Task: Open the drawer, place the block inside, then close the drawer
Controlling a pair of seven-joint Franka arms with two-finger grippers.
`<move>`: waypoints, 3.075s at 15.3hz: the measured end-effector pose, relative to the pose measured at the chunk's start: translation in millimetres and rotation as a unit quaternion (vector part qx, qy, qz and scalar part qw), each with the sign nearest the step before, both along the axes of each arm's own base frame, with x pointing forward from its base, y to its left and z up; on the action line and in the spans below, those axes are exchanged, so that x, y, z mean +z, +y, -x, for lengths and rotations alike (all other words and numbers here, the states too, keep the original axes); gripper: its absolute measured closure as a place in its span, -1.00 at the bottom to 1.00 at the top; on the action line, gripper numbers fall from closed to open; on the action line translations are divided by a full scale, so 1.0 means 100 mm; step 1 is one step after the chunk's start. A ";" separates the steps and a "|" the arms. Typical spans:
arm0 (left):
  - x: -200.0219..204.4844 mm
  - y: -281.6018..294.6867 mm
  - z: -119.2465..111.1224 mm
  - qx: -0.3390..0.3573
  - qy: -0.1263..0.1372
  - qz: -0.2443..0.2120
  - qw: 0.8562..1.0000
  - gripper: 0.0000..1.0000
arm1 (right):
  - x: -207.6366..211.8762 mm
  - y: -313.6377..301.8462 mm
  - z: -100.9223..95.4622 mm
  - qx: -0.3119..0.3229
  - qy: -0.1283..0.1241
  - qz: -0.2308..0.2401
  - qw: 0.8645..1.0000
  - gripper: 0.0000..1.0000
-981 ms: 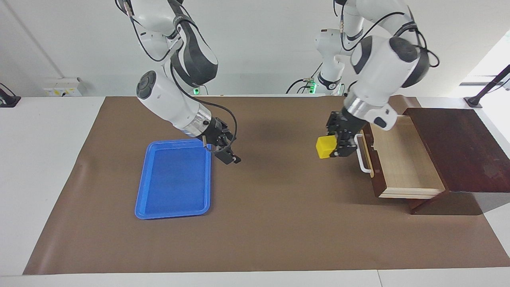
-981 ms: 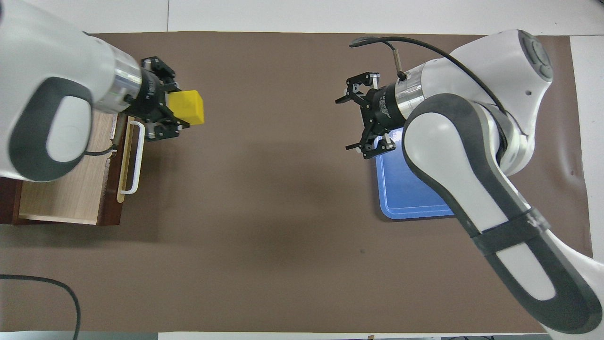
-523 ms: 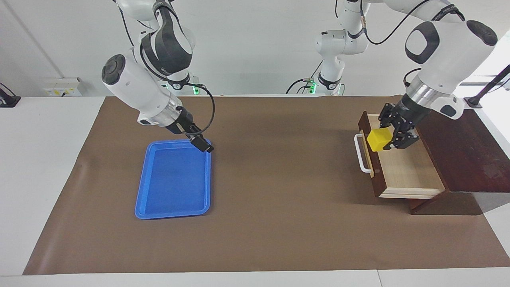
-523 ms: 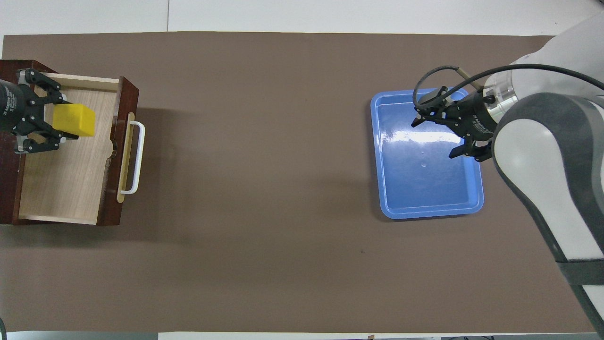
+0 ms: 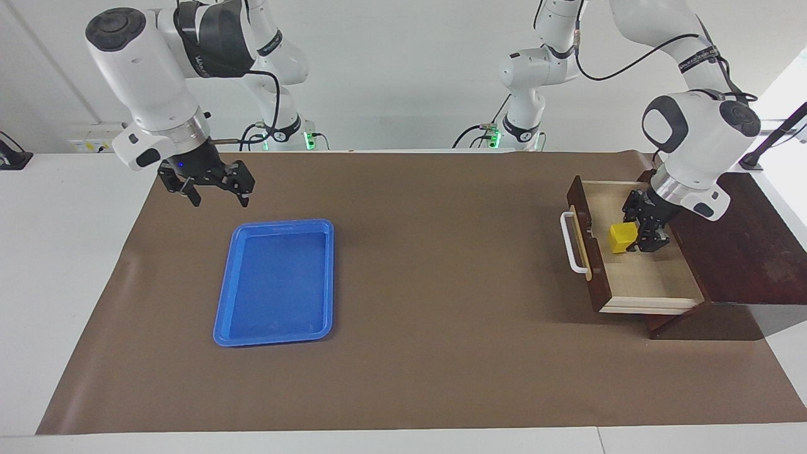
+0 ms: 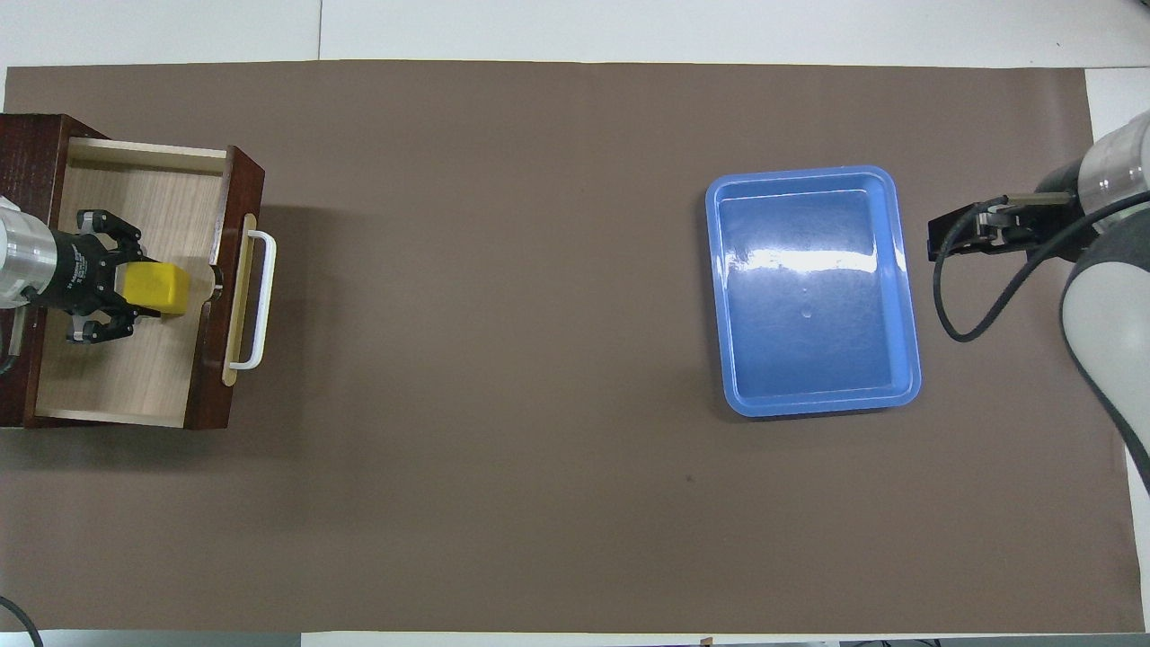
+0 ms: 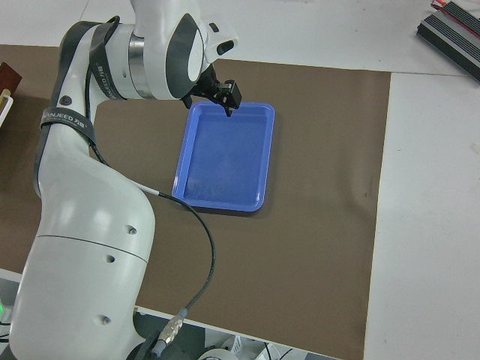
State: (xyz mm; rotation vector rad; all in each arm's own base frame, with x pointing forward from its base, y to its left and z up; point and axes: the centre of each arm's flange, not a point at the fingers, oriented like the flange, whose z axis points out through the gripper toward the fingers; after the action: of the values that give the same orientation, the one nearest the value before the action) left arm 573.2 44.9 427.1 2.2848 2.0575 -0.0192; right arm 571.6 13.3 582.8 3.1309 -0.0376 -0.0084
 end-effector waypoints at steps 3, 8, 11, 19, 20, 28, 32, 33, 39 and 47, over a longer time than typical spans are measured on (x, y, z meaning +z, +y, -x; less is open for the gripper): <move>0.11 0.00 0.02 -0.001 -0.009 -0.001 1.000 -0.61 | 0.19 -0.15 0.24 0.001 0.028 0.004 1.000 -1.00; 1.01 -0.80 -0.20 -0.022 0.011 -0.014 1.000 -1.00 | 0.27 -0.28 0.40 -0.012 0.057 0.005 0.998 -1.00; 0.71 -1.74 -0.09 -0.032 0.024 -0.056 0.998 -1.00 | 0.18 -0.32 0.35 -0.013 0.062 0.004 0.998 -1.00; 0.16 -1.13 -0.03 -0.028 0.012 -0.073 0.997 -1.00 | 0.19 -0.32 0.31 -0.012 0.053 0.004 0.999 -1.00; 0.20 -1.06 -0.04 -0.025 0.009 -0.073 0.997 -1.00 | 0.18 -0.32 0.30 -0.012 0.054 0.003 0.998 -1.00; 0.29 0.04 -0.09 -0.053 0.010 -0.087 0.995 -1.00 | 0.14 -0.36 0.32 -0.016 0.069 0.002 0.997 -1.00; 0.30 0.26 -0.07 -0.106 0.011 -0.089 0.990 -1.00 | 0.16 -0.31 0.32 -0.012 0.071 0.002 0.997 -1.00; 0.31 0.20 -0.08 -0.118 0.008 -0.089 0.989 -1.00 | 0.17 -0.31 0.32 -0.012 0.071 0.002 0.997 -1.00; 0.59 -0.56 -0.09 -0.207 -0.006 -0.089 0.974 -1.00 | 0.22 -0.30 0.32 -0.010 0.065 0.003 0.998 -1.00; 1.30 -0.80 0.20 -0.581 0.067 -0.022 0.811 -1.00 | 0.22 -0.26 0.31 -0.007 0.065 0.003 0.998 -1.00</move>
State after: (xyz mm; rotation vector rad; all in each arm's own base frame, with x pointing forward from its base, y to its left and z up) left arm 552.8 -35.5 556.6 3.1908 0.3648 -0.1929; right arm 540.3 -13.1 605.0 3.1163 -0.0588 -0.2100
